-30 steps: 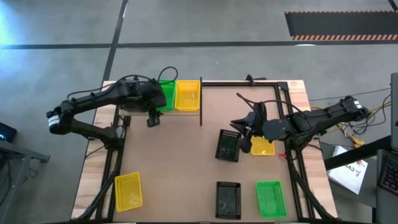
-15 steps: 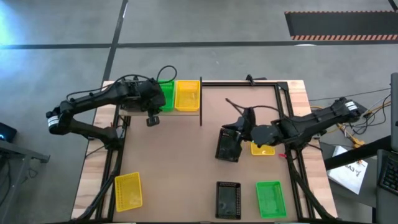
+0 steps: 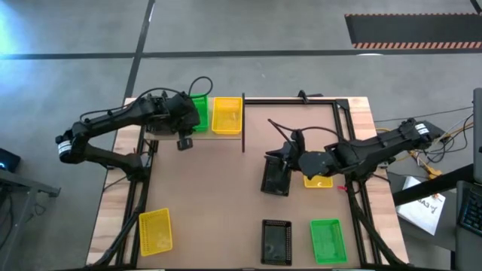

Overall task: Stack baskets on shelf by color
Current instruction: Stack the top green bin on top of the other green bin on the shelf, then stack the left yellow bin on top of the other yellow bin on the shelf

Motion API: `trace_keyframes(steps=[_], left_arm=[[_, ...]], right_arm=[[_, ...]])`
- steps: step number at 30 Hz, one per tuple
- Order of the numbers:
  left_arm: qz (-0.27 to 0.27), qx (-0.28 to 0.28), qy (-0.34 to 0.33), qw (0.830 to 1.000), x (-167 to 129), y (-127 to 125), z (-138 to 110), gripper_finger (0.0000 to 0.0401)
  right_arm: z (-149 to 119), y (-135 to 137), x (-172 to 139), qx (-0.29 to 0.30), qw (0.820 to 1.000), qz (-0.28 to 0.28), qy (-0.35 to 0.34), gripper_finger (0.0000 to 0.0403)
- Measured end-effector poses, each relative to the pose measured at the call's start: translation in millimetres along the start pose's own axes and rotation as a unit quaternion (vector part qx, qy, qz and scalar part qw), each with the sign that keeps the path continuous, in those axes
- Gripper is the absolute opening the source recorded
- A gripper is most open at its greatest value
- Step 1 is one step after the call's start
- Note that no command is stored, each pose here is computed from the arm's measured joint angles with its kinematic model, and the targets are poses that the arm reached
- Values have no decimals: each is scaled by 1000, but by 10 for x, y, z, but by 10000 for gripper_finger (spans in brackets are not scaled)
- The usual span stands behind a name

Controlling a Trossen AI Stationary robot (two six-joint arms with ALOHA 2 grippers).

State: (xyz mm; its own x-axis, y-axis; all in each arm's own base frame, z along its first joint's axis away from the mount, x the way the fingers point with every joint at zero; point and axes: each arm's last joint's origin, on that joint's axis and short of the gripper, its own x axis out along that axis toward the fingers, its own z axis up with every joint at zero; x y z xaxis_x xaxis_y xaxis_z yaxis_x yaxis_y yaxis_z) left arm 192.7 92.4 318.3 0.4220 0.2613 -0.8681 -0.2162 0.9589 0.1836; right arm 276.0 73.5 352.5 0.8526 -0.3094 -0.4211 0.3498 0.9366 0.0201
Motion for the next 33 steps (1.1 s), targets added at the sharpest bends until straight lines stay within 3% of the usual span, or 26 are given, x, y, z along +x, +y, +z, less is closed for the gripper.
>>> trace_keyframes(steps=[6, 13, 19, 22, 25, 33], left_arm=[[-3, 9, -2, 1000, -29, 1, 6, 39], [-8, 7, -25, 1000, -334, 25, 63, 125], [-54, -63, -24, 996, -707, -97, 21, 181], [-127, -69, -47, 988, -838, -327, 0, 184], [-185, -35, -42, 981, -948, -656, -43, 185], [-239, -14, 37, 970, -1093, -1670, -249, 185]], right_arm=[[-1, -42, -66, 7, 999, -14, 38, 43], [-104, -114, -115, 37, 993, -48, 101, 43], [-118, -109, -100, 39, 993, -51, 104, 43], [-137, -93, -52, 30, 992, -60, 104, 43], [-171, -63, 41, -9, 992, -73, 107, 43], [-233, 7, 519, -120, 983, -88, 104, 43]])
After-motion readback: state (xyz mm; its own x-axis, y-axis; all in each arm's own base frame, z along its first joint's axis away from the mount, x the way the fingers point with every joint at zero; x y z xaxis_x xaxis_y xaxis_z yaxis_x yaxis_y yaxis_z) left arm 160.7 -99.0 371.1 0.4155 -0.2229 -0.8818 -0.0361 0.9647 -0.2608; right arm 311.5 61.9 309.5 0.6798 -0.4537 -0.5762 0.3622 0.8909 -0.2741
